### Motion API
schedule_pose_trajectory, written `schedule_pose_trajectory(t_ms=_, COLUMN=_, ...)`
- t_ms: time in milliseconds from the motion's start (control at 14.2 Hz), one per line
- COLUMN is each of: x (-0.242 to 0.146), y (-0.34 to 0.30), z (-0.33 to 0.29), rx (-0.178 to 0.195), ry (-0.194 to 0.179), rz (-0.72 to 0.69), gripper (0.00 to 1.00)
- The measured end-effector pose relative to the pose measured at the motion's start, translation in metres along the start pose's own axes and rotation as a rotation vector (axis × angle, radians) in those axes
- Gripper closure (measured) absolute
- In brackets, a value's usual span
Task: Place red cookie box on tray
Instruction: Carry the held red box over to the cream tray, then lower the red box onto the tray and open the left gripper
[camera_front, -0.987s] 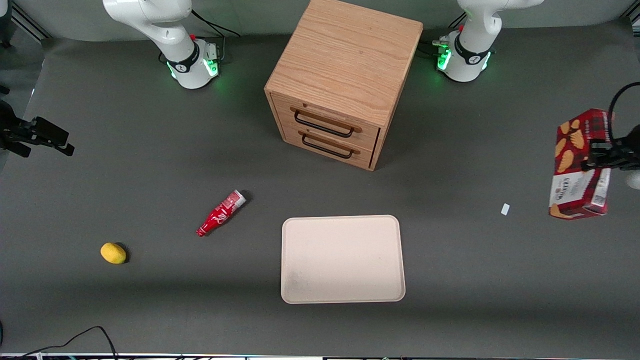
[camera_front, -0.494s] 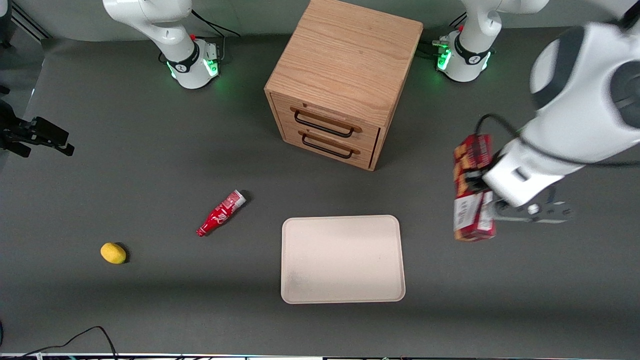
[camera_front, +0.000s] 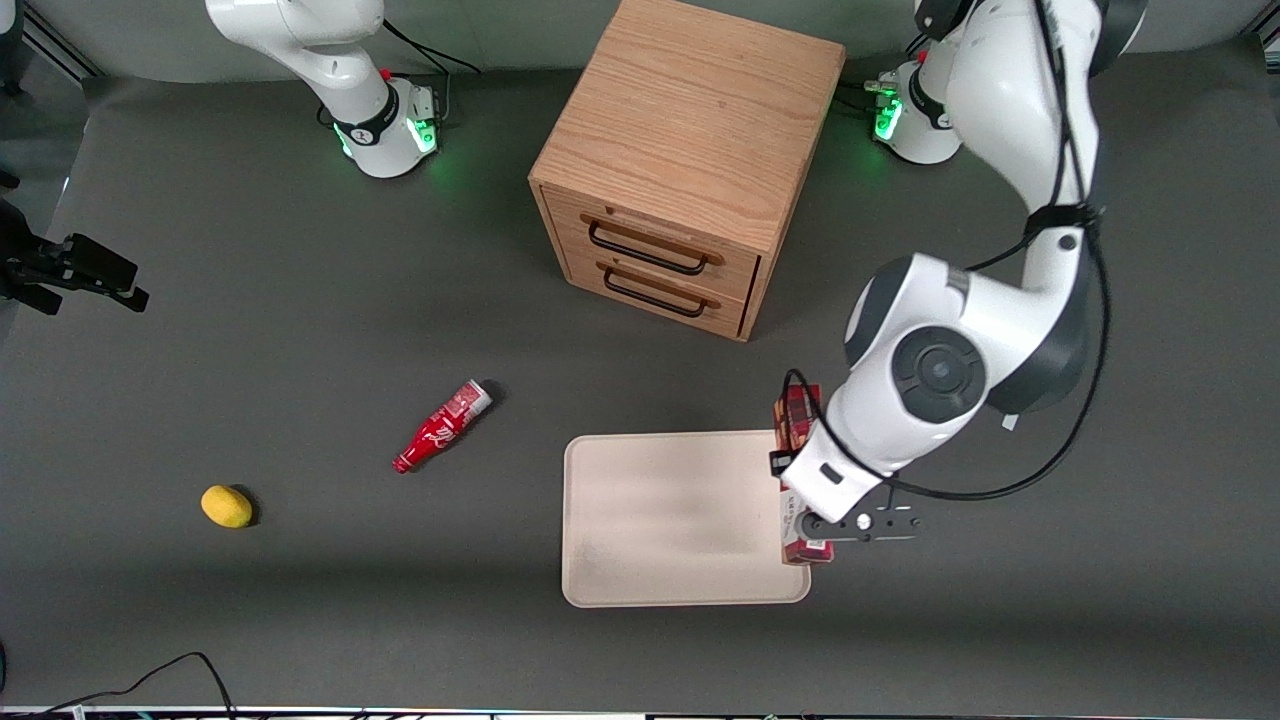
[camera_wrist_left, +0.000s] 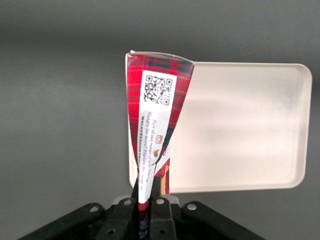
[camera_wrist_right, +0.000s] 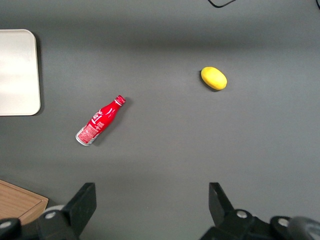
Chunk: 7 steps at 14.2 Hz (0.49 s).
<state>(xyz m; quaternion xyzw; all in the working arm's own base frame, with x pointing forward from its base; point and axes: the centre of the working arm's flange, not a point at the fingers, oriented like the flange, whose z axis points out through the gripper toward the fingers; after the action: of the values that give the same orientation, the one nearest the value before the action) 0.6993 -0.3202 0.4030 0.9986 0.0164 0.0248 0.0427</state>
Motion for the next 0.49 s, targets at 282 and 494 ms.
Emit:
schedule_pose_trajectory(t_ms=282, x=0.005, y=0.012, z=0.051, rx=-0.007, ry=0.014, rz=-0.001, gripper=0.93)
schedule_pose_trajectory(t_ms=494, x=0.01, y=0.012, z=0.091, rx=-0.01, ry=0.031, rz=-0.006, gripper=0.93)
